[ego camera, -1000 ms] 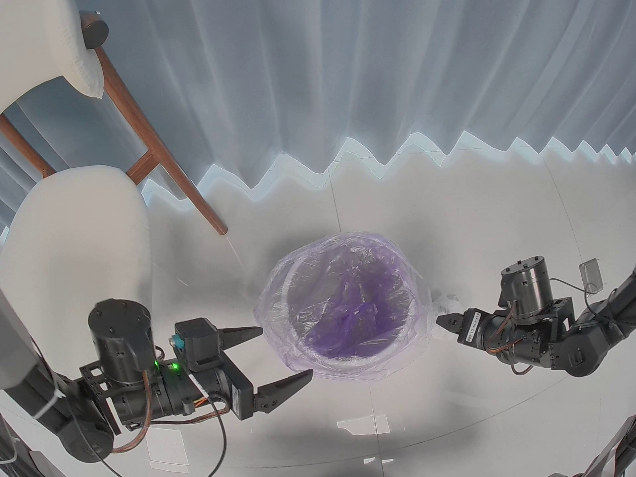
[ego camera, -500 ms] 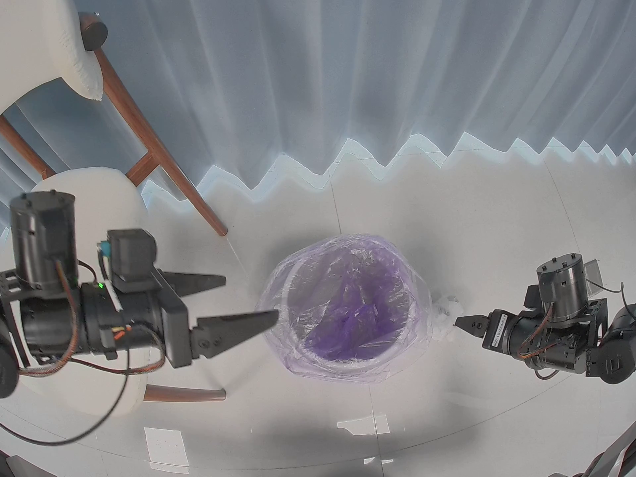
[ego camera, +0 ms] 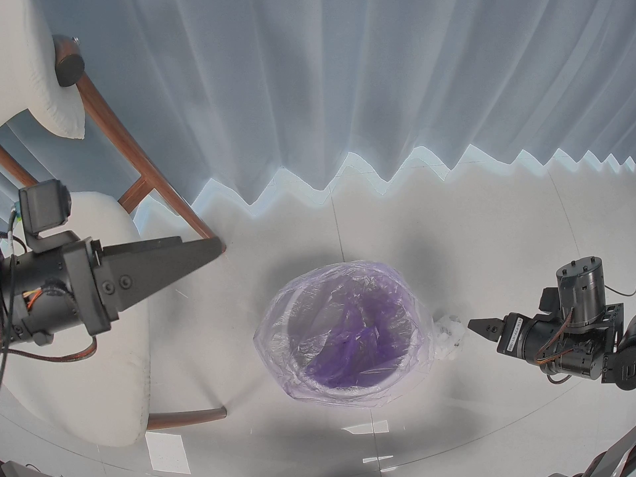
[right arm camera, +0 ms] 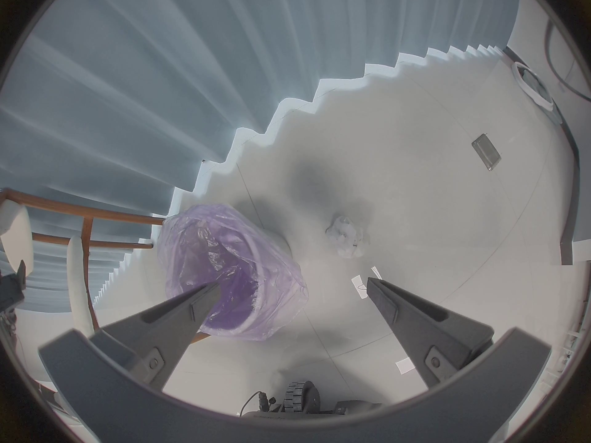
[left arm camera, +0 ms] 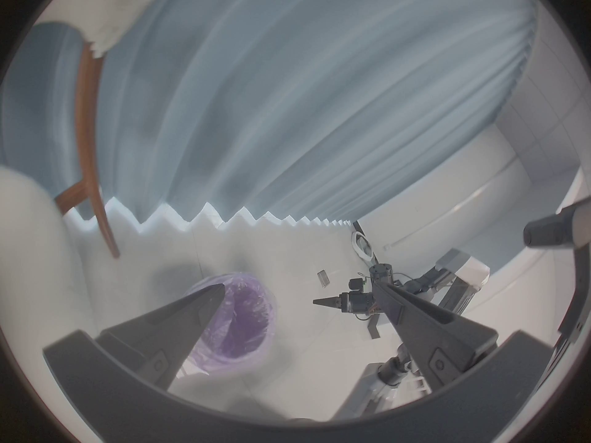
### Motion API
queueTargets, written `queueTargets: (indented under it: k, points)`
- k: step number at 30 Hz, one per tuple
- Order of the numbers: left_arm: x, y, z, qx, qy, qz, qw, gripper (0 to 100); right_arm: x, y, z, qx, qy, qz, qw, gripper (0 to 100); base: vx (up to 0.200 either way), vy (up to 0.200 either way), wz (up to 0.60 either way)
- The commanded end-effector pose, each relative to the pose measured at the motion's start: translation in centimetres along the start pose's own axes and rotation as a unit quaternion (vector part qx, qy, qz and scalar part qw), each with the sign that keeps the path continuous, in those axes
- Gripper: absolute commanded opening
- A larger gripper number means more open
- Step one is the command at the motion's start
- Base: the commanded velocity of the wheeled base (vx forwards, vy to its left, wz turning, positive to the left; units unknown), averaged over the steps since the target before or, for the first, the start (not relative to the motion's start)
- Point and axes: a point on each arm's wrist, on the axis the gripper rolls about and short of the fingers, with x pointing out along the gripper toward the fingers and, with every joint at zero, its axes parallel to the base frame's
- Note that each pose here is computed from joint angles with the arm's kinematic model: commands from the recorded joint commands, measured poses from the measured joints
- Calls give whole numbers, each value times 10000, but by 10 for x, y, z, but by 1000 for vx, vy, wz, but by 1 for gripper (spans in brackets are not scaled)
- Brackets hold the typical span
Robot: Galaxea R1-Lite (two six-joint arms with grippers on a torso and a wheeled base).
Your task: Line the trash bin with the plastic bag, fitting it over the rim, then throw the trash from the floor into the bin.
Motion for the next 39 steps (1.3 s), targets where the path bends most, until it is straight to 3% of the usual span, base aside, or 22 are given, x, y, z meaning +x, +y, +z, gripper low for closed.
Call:
queueTargets:
  k: [1, 13, 19, 22, 27, 28, 31, 36, 39]
  points:
    - [-33, -1, -13, -277, -224, 110, 9993, 100, -2, 0, 0, 17, -35, -6, 10000, 100, 0, -200, 0]
    - [-30, -2, -10, -246, -202, -6, 9995, 100, -2, 0, 0, -3, -46, -4, 10000, 100, 0, -200, 0]
    - [-12, 0, -3, -264, -51, -40, 9996, 100, -2, 0, 0, 9, -53, 0, 10000, 100, 0, -200, 0]
    - [4, 8, -8, -36, 212, 51, 9998, 100, -3, 1, 0, 8, -68, 19, 10000, 100, 0, -133, 0]
    - [49, 53, -20, 856, 708, 857, 9901, 100, -5, 3, 0, -1, -98, 88, 9999, 100, 0, 0, 0]
    - [49, 53, -20, 856, 708, 857, 9901, 100, -5, 3, 0, -1, -98, 88, 9999, 100, 0, 0, 0]
    - [82, 86, -28, 1563, 744, 985, 9800, 100, -7, 4, 1, 1, -139, 135, 9998, 100, 0, 0, 0]
    - [115, 130, -43, 2190, 733, 1087, 9669, 100, -8, 6, 3, 9, -190, 183, 9997, 100, 0, 0, 0]
    - [127, 138, -40, 2251, 707, 712, 9692, 100, -10, 6, 3, 16, -204, 202, 9996, 100, 0, 0, 0]
